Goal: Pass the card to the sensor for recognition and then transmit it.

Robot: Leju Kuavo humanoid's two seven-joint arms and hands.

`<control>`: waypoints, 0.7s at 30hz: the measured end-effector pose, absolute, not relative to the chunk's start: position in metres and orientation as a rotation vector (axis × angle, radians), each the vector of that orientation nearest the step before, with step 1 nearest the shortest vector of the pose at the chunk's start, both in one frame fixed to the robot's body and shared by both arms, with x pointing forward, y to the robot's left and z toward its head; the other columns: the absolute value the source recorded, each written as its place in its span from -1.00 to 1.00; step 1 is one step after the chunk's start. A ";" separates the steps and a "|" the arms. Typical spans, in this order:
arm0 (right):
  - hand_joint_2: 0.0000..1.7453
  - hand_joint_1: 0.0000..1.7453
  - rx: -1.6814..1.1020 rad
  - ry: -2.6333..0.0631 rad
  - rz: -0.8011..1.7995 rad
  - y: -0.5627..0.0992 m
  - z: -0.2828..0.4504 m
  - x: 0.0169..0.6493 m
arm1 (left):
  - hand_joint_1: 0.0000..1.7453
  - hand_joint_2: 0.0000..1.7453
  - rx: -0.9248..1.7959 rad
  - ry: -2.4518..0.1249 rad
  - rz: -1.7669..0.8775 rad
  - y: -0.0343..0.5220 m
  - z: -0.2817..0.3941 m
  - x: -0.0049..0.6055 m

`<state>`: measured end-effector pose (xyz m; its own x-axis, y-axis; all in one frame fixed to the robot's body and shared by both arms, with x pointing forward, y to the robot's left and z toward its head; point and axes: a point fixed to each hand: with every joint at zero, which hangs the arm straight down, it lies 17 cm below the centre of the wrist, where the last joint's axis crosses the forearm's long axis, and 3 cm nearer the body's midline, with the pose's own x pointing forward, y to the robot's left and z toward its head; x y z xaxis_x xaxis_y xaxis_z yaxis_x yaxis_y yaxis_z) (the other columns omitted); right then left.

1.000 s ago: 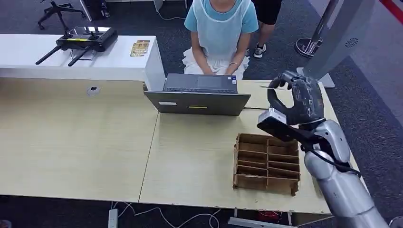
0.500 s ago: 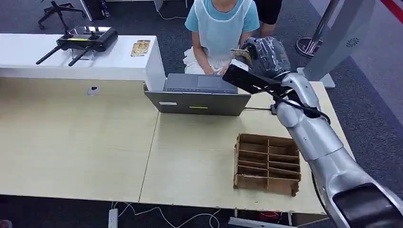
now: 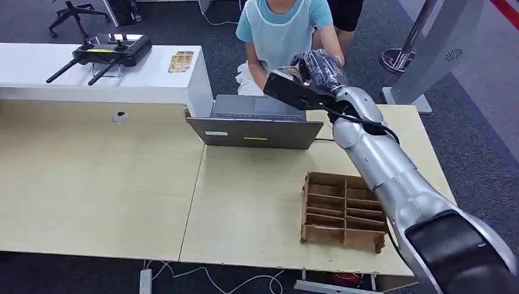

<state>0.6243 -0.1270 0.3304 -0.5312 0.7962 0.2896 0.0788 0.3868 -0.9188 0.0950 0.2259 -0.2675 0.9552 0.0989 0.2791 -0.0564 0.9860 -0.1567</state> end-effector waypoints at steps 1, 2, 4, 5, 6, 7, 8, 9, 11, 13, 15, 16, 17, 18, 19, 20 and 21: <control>1.00 0.96 -0.751 -1.876 1.197 -0.126 0.327 0.626 | -1.00 -1.00 -0.145 -0.293 0.119 0.229 -0.268 0.095; 1.00 1.00 -0.747 -1.868 1.197 -0.127 0.324 0.627 | -1.00 -1.00 -0.141 -0.296 0.168 0.232 -0.268 0.095; 1.00 1.00 -0.749 -1.856 1.199 -0.129 0.318 0.628 | -1.00 -1.00 -0.124 -0.297 0.253 0.242 -0.269 0.093; 1.00 1.00 -0.751 -1.847 1.199 -0.131 0.314 0.629 | -1.00 -1.00 -0.107 -0.288 0.271 0.248 -0.270 0.089; 1.00 1.00 -0.753 -1.838 1.197 -0.133 0.311 0.630 | -1.00 -1.00 -0.099 -0.272 0.280 0.250 -0.272 0.084; 1.00 1.00 -0.756 -1.829 1.197 -0.135 0.308 0.631 | -1.00 -1.00 -0.092 -0.258 0.289 0.253 -0.273 0.079; 1.00 1.00 -0.759 -1.820 1.196 -0.137 0.305 0.632 | -1.00 -1.00 -0.087 -0.243 0.297 0.255 -0.274 0.074; 1.00 1.00 -0.762 -1.813 1.195 -0.139 0.302 0.633 | -1.00 -1.00 -0.085 -0.231 0.306 0.256 -0.275 0.070; 1.00 1.00 -0.770 -1.796 1.199 -0.142 0.297 0.634 | -1.00 -1.00 -0.085 -0.216 0.319 0.255 -0.276 0.066; 1.00 1.00 -0.783 -1.778 1.214 -0.144 0.293 0.635 | -1.00 -1.00 -0.106 -0.207 0.331 0.244 -0.275 0.065; 1.00 1.00 -0.791 -1.769 1.222 -0.146 0.292 0.637 | -1.00 -1.00 -0.130 -0.207 0.319 0.233 -0.274 0.066; 1.00 1.00 -0.798 -1.765 1.228 -0.147 0.293 0.638 | -1.00 -1.00 -0.141 -0.211 0.314 0.227 -0.273 0.067; 1.00 1.00 -0.806 -1.760 1.237 -0.147 0.294 0.639 | -1.00 -1.00 -0.157 -0.224 0.307 0.221 -0.271 0.070; 1.00 1.00 -0.813 -1.754 1.247 -0.148 0.294 0.639 | -1.00 -1.00 -0.170 -0.242 0.298 0.217 -0.269 0.074; 1.00 1.00 -0.820 -1.750 1.254 -0.149 0.294 0.640 | -1.00 -1.00 -0.180 -0.261 0.289 0.212 -0.268 0.078; 1.00 0.98 -0.831 -1.744 1.261 -0.151 0.295 0.641 | -1.00 -1.00 -0.192 -0.284 0.284 0.208 -0.266 0.083; 1.00 0.98 -0.837 -1.741 1.262 -0.154 0.295 0.642 | -1.00 -1.00 -0.198 -0.304 0.282 0.207 -0.264 0.088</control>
